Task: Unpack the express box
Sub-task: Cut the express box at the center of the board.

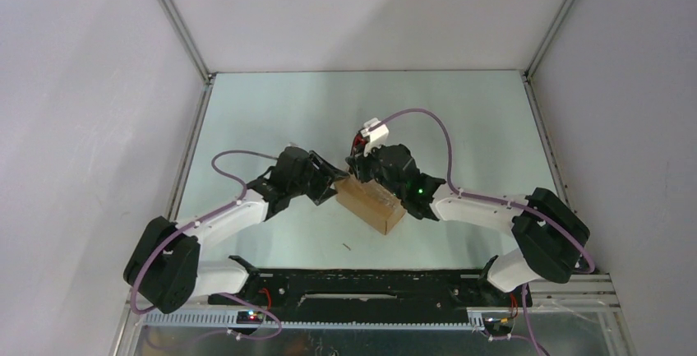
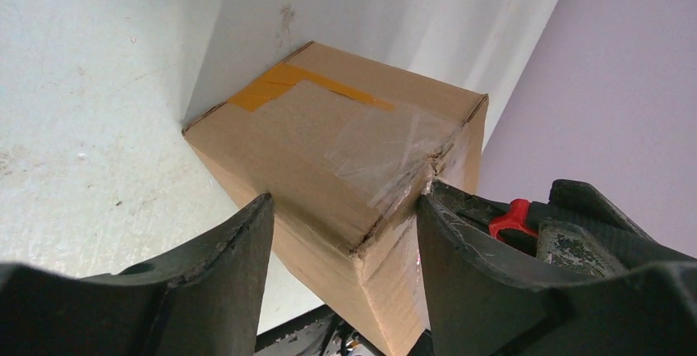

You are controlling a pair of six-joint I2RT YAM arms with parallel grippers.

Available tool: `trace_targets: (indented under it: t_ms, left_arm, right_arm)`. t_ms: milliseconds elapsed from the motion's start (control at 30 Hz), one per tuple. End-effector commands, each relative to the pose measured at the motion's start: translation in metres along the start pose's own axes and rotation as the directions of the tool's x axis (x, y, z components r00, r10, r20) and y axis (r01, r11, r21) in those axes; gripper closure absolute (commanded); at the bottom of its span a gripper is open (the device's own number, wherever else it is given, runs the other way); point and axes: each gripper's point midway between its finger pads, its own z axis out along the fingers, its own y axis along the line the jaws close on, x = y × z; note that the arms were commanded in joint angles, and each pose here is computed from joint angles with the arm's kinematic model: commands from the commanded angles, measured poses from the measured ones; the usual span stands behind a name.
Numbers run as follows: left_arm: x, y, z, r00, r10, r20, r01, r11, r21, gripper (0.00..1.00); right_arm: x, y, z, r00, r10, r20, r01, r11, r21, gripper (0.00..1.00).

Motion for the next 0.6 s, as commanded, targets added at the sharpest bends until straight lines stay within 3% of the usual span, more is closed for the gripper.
trace_targets:
  t_ms: [0, 567]
  left_arm:
    - [-0.014, 0.063, 0.004, 0.995, -0.003, 0.103, 0.028, 0.971, -0.236, 0.45]
    - [-0.007, 0.058, 0.004, 0.995, 0.009, 0.098, 0.015, 0.970, -0.244, 0.48]
  right_arm:
    - [-0.059, 0.012, -0.003, 0.989, -0.002, 0.148, 0.003, 1.000, -0.004, 1.00]
    - [-0.072, 0.014, -0.011, 0.985, -0.076, 0.158, 0.073, 0.997, 0.028, 1.00]
